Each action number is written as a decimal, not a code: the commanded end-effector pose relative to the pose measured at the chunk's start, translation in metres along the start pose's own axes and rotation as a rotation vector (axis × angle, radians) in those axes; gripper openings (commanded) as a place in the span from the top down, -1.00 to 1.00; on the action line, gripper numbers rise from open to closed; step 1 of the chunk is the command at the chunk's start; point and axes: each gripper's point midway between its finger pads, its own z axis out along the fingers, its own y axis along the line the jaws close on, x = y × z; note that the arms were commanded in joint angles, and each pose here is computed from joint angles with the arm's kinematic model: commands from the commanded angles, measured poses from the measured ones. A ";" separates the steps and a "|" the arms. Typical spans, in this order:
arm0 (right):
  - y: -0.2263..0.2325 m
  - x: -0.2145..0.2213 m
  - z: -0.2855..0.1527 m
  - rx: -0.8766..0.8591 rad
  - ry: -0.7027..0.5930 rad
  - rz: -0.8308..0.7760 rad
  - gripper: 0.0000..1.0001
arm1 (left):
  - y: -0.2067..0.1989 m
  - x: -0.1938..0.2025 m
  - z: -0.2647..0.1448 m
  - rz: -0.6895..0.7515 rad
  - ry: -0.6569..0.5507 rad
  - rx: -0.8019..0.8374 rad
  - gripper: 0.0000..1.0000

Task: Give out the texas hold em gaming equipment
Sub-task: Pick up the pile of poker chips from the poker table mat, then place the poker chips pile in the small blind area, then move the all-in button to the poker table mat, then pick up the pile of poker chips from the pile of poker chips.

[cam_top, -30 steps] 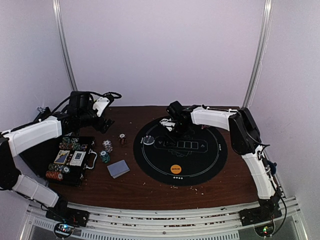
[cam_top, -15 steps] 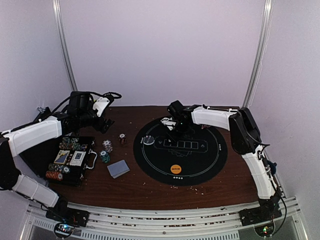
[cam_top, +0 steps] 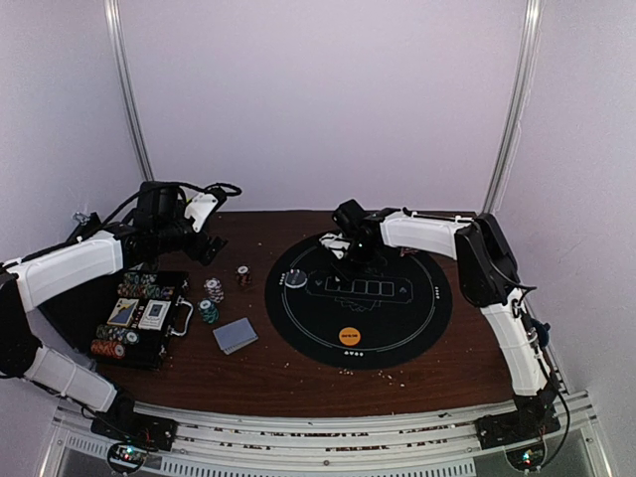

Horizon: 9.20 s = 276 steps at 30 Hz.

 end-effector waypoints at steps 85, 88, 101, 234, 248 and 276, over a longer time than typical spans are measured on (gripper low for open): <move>-0.237 0.028 -0.014 0.344 -0.050 0.289 0.36 | -0.002 -0.011 -0.003 -0.011 -0.073 0.021 -0.96; -0.237 0.031 -0.013 0.338 -0.045 0.293 0.35 | -0.002 -0.011 -0.002 -0.011 -0.073 0.020 -0.96; -0.232 0.034 -0.006 0.301 -0.033 0.286 0.27 | -0.003 -0.010 -0.001 -0.011 -0.069 0.025 -0.96; -0.021 0.015 -0.125 0.532 -0.155 -0.316 -1.00 | -0.040 0.115 0.057 -0.043 0.473 0.359 -0.91; -0.024 0.018 -0.122 0.551 -0.142 -0.326 -1.00 | -0.047 0.128 0.068 -0.053 0.509 0.386 -0.70; -0.022 0.018 -0.120 0.558 -0.141 -0.334 -1.00 | -0.049 0.137 0.073 -0.086 0.528 0.401 -0.32</move>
